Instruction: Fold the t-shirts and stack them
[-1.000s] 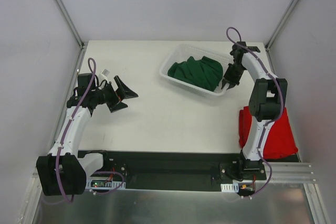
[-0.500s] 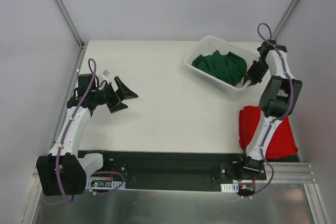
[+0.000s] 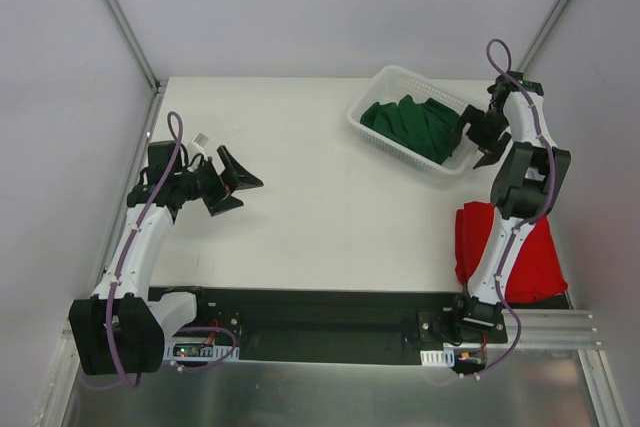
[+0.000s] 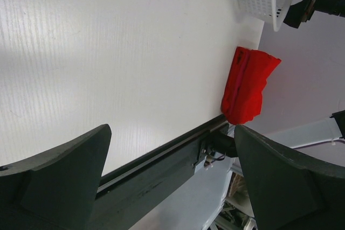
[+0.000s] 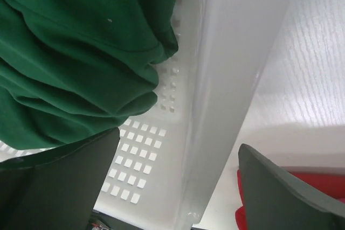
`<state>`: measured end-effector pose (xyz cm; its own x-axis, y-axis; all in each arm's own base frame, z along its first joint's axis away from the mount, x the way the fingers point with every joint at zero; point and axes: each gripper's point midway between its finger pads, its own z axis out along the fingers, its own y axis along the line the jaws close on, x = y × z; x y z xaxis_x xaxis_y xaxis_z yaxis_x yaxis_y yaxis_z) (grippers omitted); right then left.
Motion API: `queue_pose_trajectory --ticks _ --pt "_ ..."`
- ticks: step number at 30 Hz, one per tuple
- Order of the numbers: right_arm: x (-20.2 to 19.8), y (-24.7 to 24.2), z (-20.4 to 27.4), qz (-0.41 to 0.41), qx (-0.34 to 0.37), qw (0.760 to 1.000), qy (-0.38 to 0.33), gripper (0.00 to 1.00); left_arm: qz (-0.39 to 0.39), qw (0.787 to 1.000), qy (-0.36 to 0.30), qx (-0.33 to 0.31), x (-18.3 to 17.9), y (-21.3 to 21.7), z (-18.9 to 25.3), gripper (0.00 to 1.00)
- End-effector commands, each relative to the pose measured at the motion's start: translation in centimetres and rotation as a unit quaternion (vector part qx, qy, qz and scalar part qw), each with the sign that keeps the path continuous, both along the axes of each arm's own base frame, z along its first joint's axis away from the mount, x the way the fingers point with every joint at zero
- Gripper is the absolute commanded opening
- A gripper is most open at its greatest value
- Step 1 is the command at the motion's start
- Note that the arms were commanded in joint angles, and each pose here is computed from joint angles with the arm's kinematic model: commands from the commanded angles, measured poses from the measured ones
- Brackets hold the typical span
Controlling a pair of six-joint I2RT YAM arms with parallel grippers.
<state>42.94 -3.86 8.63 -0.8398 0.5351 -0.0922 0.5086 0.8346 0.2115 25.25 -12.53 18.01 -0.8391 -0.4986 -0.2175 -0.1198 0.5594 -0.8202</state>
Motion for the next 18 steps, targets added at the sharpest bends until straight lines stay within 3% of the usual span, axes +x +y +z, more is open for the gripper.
queue_pose_trajectory --ticks 1,8,11,16,18 --pt "0.1 -0.6 8.3 -0.004 -0.028 0.995 -0.093 0.96 0.001 1.0 -0.011 0.006 -0.2 0.1 0.5 0.99" --pt "-3.4 5.2 15.1 0.032 0.05 0.98 -0.19 0.96 -0.002 1.0 -0.024 0.015 0.3 0.3 0.9 0.99" --pt "-6.8 10.3 15.9 0.123 0.067 0.965 -0.22 0.96 -0.004 0.999 -0.028 0.015 0.6 0.3 1.2 0.99" --pt "-13.1 19.3 17.0 0.269 0.119 0.919 -0.263 0.96 -0.014 0.999 -0.049 0.017 0.9 0.2 2.3 0.99" --pt "-15.4 21.9 16.2 0.307 0.138 0.908 -0.25 0.96 -0.014 0.999 -0.049 0.017 1.1 0.1 2.5 0.99"
